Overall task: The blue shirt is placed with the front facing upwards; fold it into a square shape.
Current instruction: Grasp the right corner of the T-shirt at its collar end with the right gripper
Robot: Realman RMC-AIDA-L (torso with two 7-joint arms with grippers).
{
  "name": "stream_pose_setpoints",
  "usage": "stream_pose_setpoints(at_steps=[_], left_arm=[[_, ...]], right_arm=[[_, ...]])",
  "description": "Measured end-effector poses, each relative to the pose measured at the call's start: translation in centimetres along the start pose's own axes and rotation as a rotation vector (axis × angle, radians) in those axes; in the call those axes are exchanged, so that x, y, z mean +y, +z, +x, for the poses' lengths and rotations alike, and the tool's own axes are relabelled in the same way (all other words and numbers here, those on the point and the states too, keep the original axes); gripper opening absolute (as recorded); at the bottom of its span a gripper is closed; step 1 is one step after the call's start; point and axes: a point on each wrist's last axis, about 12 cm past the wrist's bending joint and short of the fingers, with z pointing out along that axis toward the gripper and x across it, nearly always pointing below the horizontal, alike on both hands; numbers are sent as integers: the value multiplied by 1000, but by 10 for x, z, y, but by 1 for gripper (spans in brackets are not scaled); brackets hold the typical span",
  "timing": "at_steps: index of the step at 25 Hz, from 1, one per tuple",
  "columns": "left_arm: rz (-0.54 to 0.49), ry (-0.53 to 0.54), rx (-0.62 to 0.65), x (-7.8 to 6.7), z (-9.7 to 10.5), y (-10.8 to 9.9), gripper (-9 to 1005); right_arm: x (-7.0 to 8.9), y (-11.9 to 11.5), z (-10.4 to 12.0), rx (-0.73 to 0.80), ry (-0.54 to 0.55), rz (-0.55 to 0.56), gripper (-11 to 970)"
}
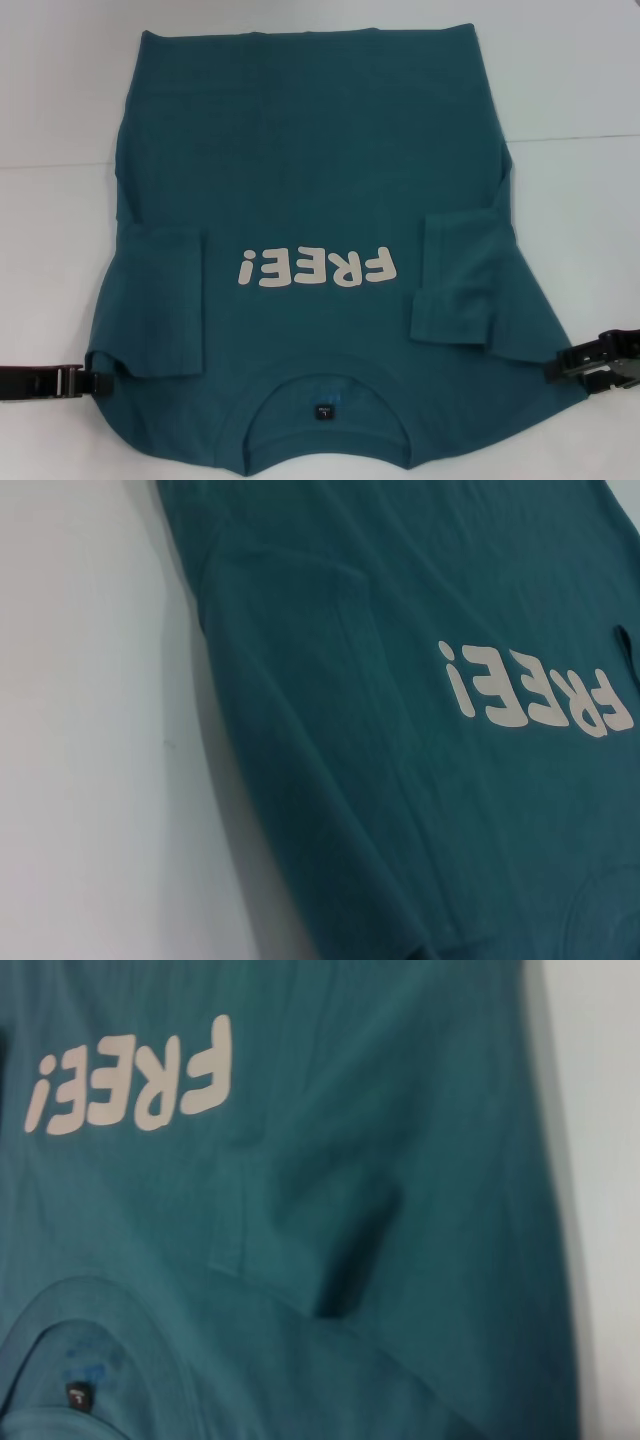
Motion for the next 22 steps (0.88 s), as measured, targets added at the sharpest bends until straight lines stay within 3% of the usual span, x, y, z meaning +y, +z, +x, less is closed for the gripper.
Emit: stream_pose_setpoints(at_steps=[15,22], left_arm=[[1,5,1,1,1,0,33],[2,6,2,1,1,0,33]], right_arm=[[13,2,-7,-30,-21,-65,859],[3,-13,-6,-33,-8,-43,858]])
